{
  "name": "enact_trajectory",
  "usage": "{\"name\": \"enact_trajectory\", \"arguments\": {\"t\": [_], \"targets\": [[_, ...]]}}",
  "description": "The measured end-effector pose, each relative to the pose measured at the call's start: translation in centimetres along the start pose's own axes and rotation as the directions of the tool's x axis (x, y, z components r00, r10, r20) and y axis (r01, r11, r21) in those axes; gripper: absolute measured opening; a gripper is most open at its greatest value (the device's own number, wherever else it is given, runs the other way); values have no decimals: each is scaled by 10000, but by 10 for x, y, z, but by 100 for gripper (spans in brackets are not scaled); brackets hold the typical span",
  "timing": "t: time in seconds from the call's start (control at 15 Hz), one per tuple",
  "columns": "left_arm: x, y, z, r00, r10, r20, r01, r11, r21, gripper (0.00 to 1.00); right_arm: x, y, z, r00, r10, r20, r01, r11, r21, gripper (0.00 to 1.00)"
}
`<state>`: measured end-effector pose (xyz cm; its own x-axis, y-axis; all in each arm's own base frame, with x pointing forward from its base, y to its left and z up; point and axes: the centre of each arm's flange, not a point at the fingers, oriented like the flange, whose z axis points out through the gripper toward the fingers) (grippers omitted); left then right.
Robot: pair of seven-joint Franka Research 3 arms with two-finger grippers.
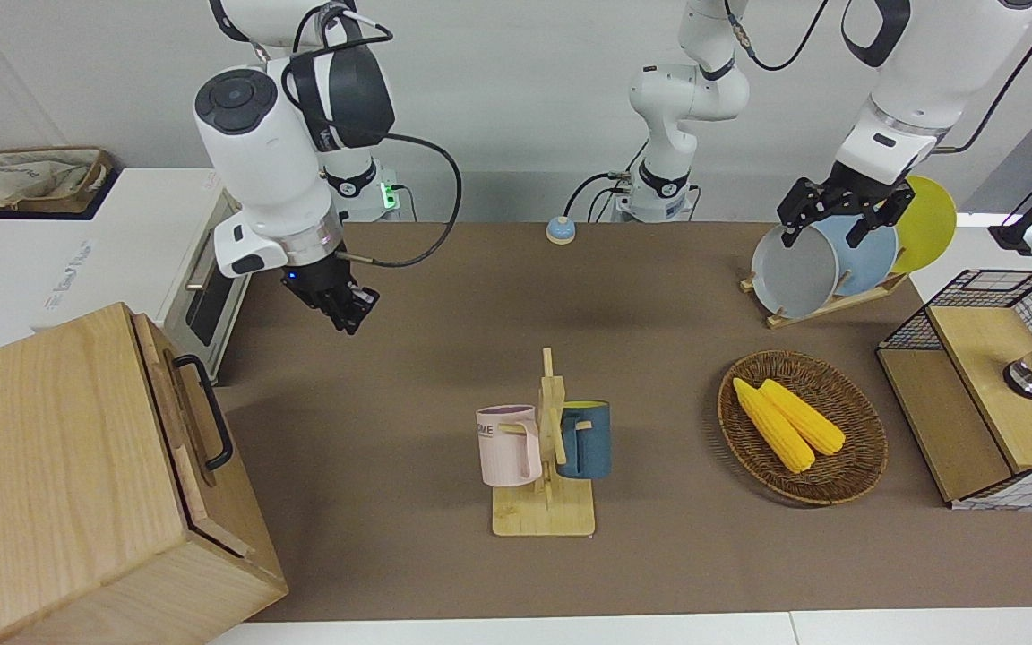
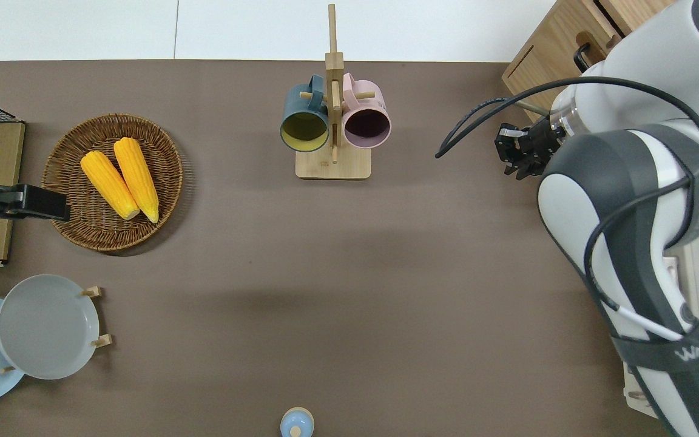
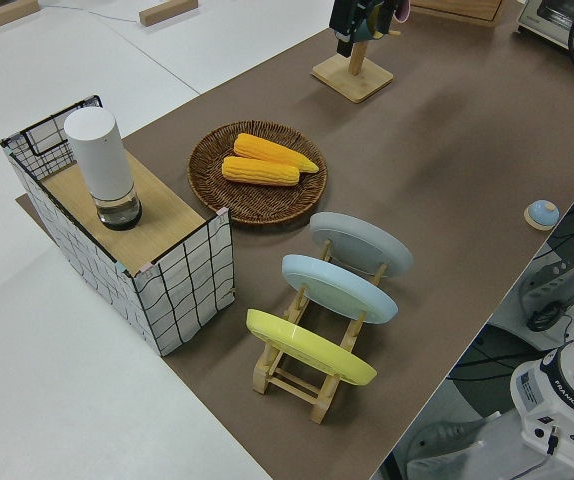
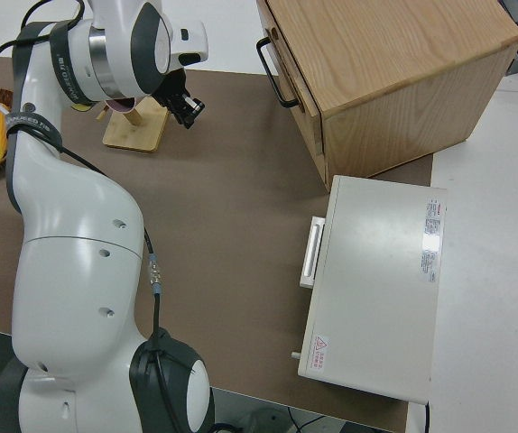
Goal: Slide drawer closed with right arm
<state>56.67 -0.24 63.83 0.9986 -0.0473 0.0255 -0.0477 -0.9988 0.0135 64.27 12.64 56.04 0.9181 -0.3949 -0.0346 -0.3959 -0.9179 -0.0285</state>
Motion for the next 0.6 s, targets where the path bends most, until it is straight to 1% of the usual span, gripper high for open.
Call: {"name": "enact_trajectory", "arguments": {"t": [0.13, 0.27, 0.47, 0.6], "targets": [[0, 0, 0, 10000, 0, 0, 0, 10000, 0, 100, -15, 3, -19, 9951, -990, 80, 991, 9950, -104, 0], [0, 0, 0, 10000, 0, 0, 0, 10000, 0, 99, -26, 15, -37, 9817, -1886, 255, 1892, 9817, -235, 0], [0, 0, 0, 10000, 0, 0, 0, 10000, 0, 100, -36, 37, -53, 9622, -2682, 484, 2700, 9621, -379, 0], [0, 0, 0, 10000, 0, 0, 0, 10000, 0, 99, -41, 55, -61, 9439, -3256, 552, 3280, 9438, -412, 0]]}}
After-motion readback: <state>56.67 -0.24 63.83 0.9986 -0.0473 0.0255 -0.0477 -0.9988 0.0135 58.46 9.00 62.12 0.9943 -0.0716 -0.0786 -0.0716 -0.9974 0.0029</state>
